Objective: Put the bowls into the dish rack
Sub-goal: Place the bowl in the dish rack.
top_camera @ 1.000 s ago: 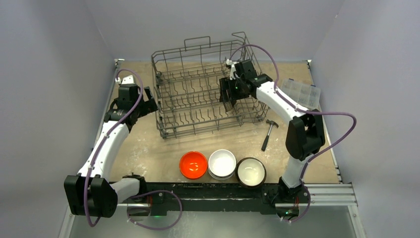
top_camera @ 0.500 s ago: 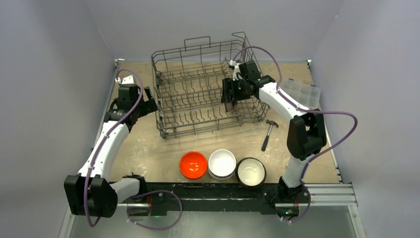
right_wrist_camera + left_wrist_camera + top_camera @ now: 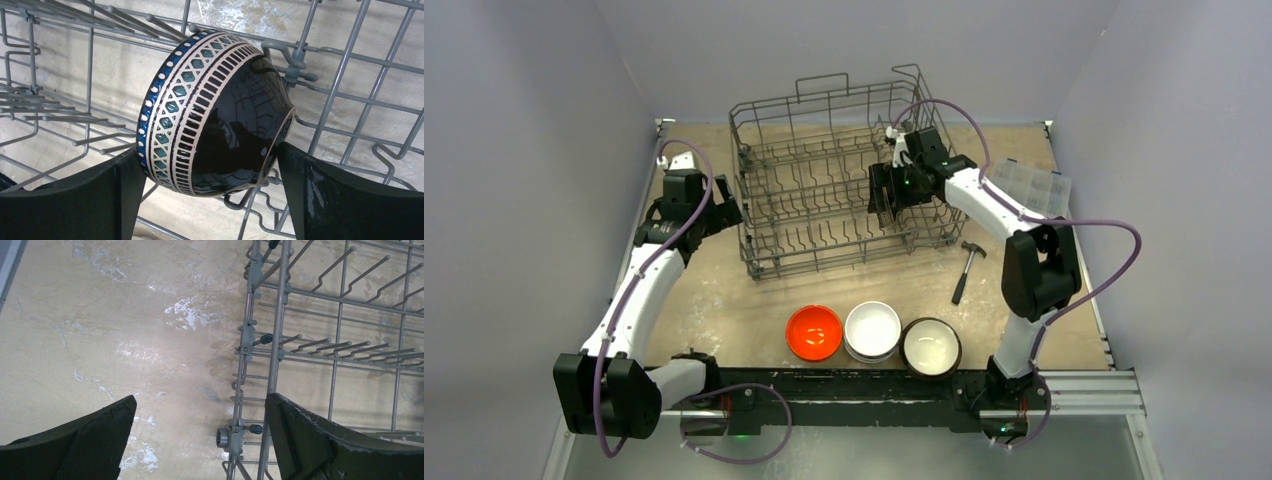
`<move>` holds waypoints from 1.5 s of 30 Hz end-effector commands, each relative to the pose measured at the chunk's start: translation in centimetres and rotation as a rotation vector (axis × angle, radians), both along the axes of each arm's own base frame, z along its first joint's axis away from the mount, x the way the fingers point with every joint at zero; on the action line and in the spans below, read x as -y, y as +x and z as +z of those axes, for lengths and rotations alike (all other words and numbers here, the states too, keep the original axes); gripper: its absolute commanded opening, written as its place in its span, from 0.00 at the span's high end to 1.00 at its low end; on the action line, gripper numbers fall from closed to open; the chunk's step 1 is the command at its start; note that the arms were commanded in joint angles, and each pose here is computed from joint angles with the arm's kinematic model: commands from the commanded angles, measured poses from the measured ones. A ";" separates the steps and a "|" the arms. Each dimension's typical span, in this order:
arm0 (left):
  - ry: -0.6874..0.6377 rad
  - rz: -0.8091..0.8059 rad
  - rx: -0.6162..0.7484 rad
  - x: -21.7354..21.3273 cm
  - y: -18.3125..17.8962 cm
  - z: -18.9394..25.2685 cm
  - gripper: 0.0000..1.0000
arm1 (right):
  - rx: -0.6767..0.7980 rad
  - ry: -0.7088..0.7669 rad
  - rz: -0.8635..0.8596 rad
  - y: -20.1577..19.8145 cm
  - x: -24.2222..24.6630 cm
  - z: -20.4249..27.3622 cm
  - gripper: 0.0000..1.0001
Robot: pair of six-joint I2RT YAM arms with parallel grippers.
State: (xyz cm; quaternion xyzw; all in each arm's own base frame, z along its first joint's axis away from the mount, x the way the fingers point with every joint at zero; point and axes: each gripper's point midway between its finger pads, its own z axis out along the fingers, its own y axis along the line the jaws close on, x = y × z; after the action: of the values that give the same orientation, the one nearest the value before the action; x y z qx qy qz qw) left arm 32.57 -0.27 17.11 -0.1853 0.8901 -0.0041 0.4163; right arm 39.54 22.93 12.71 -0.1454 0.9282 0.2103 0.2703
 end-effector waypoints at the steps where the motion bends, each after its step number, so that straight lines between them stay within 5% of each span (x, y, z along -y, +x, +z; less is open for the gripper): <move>1: 0.056 -0.002 -0.102 -0.9 -2.1 -2.0 0.01 | 0.033 -0.009 0.023 -0.3 -0.2 1.1 0.01; 23: 0.025 -0.070 0.047 0.2 -1.2 0.6 0.01 | 0.401 0.238 -0.114 -1.0 0.5 17.9 0.01; 29: 0.020 -0.071 0.062 0.3 -1.2 1.2 0.01 | 0.404 0.288 -0.093 -3.0 0.6 18.5 0.01; 34: -0.010 -0.107 0.217 1.1 -1.1 5.4 0.01 | 0.378 0.337 -0.077 -6.0 0.9 18.1 0.01; 45: -0.390 -0.428 0.384 9.6 -3.2 15.1 0.01 | 0.291 0.362 -0.038 -12.8 2.6 18.1 0.01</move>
State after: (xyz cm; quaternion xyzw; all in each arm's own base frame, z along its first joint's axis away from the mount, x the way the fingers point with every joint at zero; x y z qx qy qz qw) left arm 30.63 -5.76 28.95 -0.0946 0.8238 -0.1734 0.5314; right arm 29.53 20.63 30.20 -0.1064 0.8306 0.3244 0.4400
